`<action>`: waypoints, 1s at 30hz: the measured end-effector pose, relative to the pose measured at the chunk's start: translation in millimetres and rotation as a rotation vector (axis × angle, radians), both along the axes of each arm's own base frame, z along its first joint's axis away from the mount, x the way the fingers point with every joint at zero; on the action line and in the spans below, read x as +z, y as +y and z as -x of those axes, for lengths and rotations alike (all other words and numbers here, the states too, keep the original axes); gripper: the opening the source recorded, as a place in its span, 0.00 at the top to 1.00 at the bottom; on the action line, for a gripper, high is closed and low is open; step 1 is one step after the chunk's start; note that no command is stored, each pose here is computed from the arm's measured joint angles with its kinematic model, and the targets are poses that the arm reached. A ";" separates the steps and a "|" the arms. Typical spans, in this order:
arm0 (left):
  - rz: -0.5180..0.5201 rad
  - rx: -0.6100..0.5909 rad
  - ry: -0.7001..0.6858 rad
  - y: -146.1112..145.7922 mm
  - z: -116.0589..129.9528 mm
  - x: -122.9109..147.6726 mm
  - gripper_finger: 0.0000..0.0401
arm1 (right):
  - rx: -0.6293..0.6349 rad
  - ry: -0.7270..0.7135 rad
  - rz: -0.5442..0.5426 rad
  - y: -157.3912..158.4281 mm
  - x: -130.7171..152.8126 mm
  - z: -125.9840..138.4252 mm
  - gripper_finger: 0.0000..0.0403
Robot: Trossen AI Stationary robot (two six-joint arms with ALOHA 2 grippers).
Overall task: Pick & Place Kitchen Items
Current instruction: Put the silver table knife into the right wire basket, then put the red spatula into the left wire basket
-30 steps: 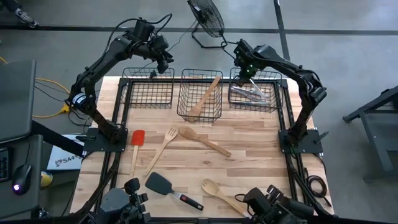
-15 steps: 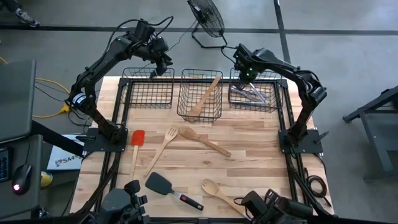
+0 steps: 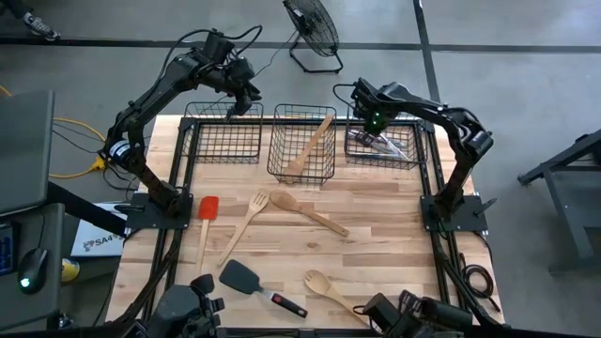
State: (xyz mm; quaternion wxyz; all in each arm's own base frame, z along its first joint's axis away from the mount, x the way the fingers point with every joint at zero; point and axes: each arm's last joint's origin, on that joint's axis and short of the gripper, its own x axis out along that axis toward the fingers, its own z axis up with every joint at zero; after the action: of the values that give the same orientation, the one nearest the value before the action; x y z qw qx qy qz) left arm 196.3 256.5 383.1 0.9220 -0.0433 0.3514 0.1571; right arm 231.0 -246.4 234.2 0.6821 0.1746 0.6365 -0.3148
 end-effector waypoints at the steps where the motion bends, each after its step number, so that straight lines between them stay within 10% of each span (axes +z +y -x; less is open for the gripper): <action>1: -0.003 -0.003 0.001 0.0 0.0 0.0 0.74 | 0.006 0.002 0.000 0.2 -2.1 0.2 0.93; 30: -0.002 -0.001 0.000 0.1 0.0 0.1 0.74 | 0.087 0.021 -0.038 5.8 -20.5 3.1 0.75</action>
State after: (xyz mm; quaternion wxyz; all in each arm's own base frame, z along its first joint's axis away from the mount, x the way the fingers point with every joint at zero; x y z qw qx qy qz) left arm 196.3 256.6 383.1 0.9221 -0.0420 0.3512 0.1569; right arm 227.9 -240.6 213.7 0.6849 0.1563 0.6566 -0.2745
